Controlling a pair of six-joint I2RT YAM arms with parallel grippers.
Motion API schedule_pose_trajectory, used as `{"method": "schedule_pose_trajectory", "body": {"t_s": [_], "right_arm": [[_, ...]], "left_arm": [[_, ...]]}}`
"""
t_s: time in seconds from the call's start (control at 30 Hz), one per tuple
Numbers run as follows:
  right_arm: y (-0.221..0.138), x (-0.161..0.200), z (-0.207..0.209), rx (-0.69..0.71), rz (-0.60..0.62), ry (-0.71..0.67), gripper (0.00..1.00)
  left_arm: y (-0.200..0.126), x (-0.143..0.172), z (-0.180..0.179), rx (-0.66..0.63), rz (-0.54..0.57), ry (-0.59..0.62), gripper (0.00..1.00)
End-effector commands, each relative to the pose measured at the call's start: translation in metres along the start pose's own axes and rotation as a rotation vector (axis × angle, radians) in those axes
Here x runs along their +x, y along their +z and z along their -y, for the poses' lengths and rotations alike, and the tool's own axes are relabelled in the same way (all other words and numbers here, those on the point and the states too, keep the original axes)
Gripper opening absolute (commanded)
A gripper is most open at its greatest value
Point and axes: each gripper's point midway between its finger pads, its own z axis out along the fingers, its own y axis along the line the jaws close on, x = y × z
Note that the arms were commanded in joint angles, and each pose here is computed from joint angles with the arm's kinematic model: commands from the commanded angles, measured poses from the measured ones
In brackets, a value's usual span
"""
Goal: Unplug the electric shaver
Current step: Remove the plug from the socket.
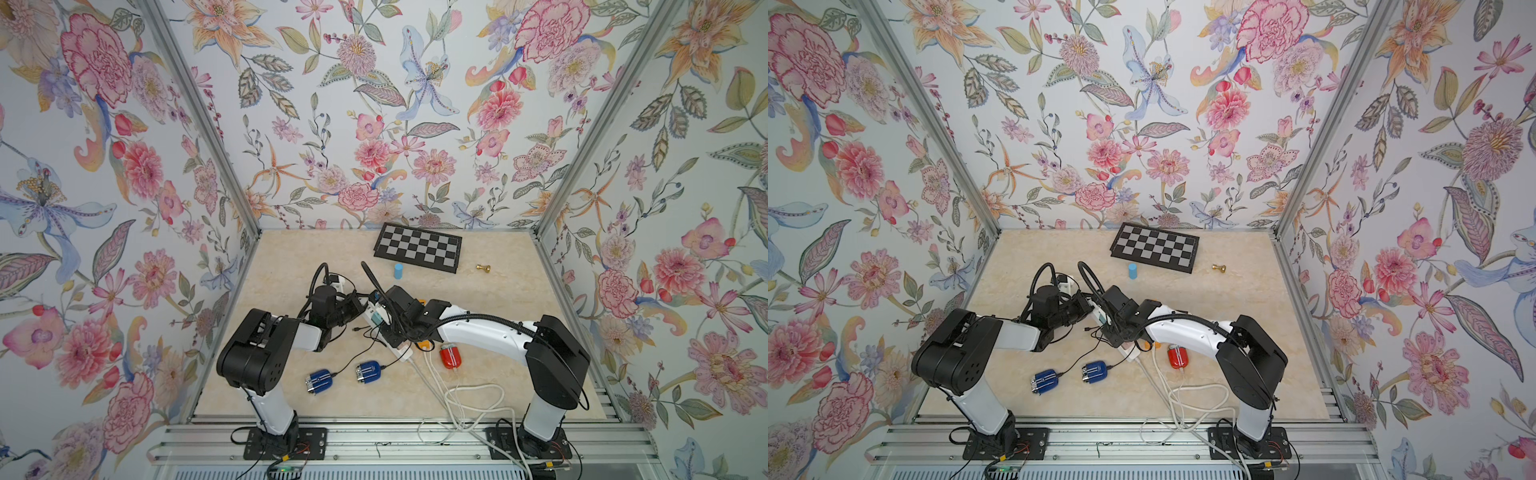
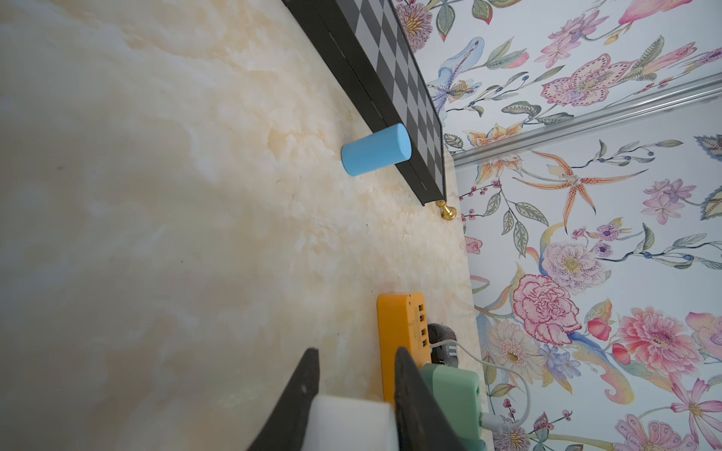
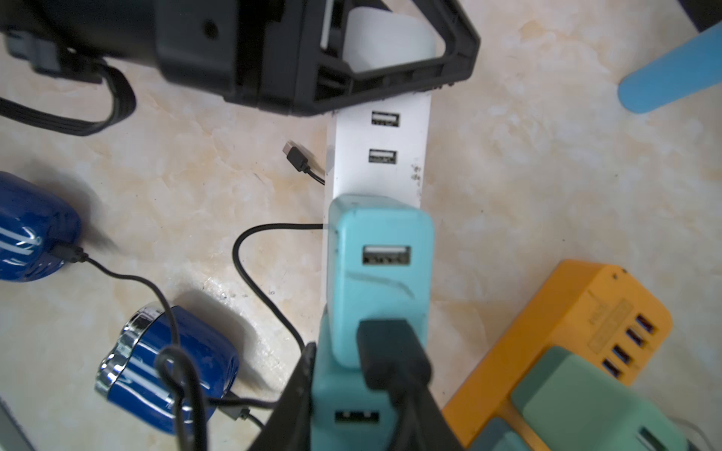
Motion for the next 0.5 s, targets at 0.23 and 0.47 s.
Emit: {"method": "schedule_pose_trajectory", "body": {"t_s": [0.23, 0.47], "right_arm": [[-0.032, -0.045, 0.042, -0.182, 0.174, 0.216, 0.00], [-0.046, -0.054, 0.037, 0.060, 0.220, -0.002, 0.00]], "left_arm": [[0.001, 0.006, -0.027, -0.101, -0.009, 0.074, 0.00], [0.002, 0.005, -0.029, -0.111, -0.005, 0.073, 0.00]]}}
